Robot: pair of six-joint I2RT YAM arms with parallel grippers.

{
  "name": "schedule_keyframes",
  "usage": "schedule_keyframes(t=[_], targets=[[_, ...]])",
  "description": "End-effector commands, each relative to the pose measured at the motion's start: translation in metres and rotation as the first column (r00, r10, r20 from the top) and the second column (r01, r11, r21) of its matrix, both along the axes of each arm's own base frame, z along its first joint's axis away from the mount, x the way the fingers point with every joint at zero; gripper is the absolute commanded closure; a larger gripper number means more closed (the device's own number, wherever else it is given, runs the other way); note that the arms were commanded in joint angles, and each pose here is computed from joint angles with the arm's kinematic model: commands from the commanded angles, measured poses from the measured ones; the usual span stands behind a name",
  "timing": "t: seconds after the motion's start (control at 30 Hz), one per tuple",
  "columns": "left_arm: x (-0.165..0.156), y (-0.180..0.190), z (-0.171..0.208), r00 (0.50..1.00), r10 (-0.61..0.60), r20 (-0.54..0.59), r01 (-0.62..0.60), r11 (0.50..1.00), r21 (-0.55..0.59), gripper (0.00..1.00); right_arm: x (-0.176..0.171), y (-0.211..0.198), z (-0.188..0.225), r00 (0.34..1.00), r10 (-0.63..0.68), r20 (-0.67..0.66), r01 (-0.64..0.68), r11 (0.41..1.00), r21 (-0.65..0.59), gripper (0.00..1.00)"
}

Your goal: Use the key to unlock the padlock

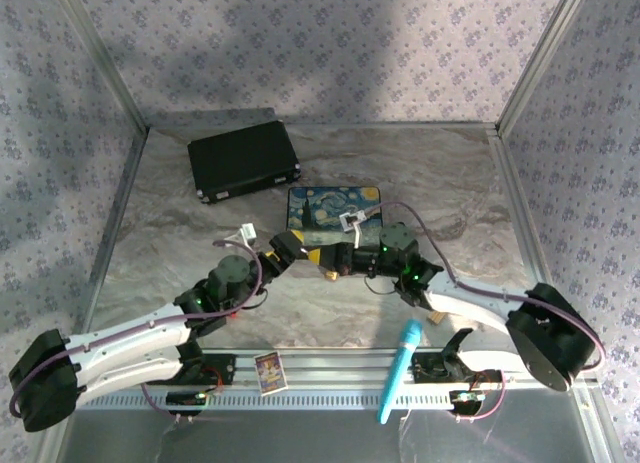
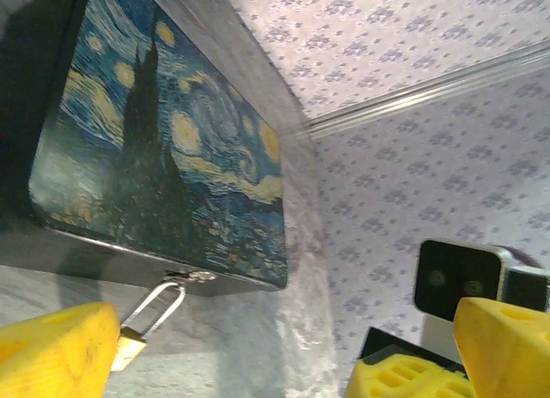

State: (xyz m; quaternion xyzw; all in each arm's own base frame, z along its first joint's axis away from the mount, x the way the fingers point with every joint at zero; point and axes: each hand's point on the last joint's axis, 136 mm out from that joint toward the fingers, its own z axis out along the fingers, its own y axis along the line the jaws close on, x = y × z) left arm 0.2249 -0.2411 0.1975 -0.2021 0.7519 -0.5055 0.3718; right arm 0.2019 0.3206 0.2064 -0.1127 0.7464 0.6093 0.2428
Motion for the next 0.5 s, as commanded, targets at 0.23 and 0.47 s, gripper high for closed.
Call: schedule_keyframes(t=[0.23, 0.47], targets=[[0.009, -0.033, -0.033, 0.984, -0.173, -0.051, 0.177, 0.868, 0.465, 0.09, 0.017, -0.089, -0.083, 0.959, -0.282, -0.019, 0.235, 0.835, -0.497, 1.00], [0.012, -0.069, -0.078, 0.941, -0.318, -0.119, 0.328, 0.761, 0.559, 0.02, 0.016, -0.118, -0.100, 0.942, -0.336, -0.016, 0.272, 0.789, -0.550, 1.00]])
